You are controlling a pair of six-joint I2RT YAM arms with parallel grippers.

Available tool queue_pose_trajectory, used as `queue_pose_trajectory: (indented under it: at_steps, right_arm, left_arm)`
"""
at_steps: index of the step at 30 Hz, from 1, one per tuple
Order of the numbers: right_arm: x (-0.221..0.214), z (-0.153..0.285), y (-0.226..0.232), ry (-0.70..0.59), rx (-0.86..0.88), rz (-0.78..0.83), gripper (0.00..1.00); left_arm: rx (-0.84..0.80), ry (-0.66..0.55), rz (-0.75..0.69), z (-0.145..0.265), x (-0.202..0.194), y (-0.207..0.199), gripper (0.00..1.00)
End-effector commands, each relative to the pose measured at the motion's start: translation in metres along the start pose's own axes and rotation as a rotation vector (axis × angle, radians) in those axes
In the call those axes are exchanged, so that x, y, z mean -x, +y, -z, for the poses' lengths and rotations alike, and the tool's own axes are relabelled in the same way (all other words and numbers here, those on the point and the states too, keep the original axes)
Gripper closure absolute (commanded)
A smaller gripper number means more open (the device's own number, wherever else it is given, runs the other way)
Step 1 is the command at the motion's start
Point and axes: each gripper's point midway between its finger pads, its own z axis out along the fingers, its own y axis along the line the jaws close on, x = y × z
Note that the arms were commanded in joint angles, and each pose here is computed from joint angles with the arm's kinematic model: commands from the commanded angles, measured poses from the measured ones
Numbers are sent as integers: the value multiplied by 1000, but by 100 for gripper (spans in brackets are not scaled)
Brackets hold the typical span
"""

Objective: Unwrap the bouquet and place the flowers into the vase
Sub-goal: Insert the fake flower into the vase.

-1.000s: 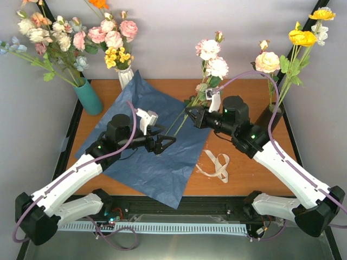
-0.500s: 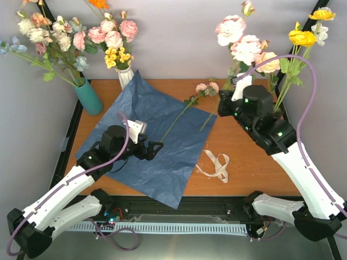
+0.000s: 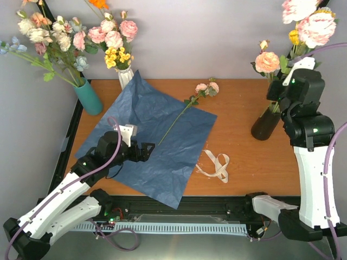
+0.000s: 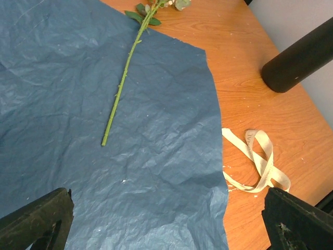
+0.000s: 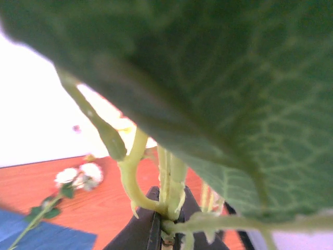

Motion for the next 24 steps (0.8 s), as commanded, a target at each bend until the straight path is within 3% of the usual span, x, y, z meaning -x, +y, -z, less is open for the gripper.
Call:
queue_pose_trajectory:
  at_steps: [1,6,14,24]
  right_arm:
    - [11,-1,-42,8,-160,50,97]
    - [25,-8,-68,-6,-249,47,97]
    - [41,-33,-92,-39,-254,-13,97]
    - [21,-71,-99,-22,-191,-100,97]
  left_arm:
    - [21,-16,23,4,-2,5,0]
    - [29,-17,27,3,-4,7,1]
    - [36,-10,30,1,-5,8,0]
    - [47,-15,30,0,-4,11,1]
